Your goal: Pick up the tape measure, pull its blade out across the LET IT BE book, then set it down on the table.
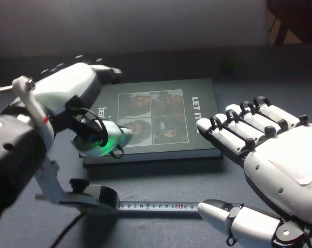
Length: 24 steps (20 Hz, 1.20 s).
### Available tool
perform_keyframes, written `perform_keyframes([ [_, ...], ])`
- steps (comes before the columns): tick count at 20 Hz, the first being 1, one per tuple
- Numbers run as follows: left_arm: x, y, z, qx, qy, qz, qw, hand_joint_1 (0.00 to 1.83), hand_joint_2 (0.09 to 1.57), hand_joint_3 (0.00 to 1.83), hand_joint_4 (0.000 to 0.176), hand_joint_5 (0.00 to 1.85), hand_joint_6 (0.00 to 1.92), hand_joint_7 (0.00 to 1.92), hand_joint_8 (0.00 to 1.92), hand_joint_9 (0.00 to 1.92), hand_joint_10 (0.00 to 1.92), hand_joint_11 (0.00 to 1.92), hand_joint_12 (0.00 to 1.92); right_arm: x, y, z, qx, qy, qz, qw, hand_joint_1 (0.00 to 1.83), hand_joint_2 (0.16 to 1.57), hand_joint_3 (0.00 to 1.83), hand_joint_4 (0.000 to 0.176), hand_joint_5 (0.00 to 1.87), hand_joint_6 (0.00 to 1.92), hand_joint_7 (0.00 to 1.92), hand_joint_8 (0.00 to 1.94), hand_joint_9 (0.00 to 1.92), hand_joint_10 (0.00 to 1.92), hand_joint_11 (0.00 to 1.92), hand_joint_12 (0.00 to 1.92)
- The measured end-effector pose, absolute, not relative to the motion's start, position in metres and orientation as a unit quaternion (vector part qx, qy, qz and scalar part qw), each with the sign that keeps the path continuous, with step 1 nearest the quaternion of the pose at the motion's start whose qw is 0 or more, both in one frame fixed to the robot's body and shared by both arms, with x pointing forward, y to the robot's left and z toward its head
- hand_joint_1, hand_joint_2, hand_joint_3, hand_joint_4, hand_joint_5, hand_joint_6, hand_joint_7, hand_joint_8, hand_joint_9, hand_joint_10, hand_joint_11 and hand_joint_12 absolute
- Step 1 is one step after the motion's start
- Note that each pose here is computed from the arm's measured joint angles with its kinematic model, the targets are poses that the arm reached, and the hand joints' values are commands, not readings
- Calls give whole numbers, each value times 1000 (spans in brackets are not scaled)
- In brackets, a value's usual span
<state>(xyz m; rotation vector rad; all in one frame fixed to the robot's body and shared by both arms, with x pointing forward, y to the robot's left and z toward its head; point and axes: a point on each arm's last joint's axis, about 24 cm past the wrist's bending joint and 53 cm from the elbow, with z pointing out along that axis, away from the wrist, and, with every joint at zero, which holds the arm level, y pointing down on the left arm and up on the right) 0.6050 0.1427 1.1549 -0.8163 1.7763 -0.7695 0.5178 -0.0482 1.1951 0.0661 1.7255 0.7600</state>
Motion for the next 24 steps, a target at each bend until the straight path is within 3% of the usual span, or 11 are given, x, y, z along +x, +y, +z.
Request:
perform_keyframes([
  [2,607,128,1155,-295,752,-337,483,1173,1044,0,0,370,13,320,7,281,6,24,730,518,-48,1196,27,739,327,588,168,1219,1,4,94,1,135,0,74,0,0,612],
  [7,575,84,1138,-175,814,-385,398,1181,1047,1,0,335,0,295,0,271,1,30,728,517,-48,1195,27,739,326,589,166,1219,0,2,102,1,137,0,96,2,0,613],
  [9,563,91,1124,-185,827,-387,363,1186,1046,1,0,311,0,295,0,272,1,34,727,517,-48,1195,27,740,327,587,166,1218,0,3,94,0,134,1,76,2,0,556],
  [14,559,121,1105,-312,803,-385,331,1194,1057,3,0,348,11,319,7,297,8,50,722,517,-48,1196,27,739,326,589,168,1214,0,5,84,1,127,1,71,1,0,514],
  [24,542,138,1068,-335,804,-390,300,1193,1065,3,0,339,0,322,3,304,5,66,712,517,-48,1196,29,738,328,589,169,1216,0,4,95,2,129,0,80,2,0,511],
])
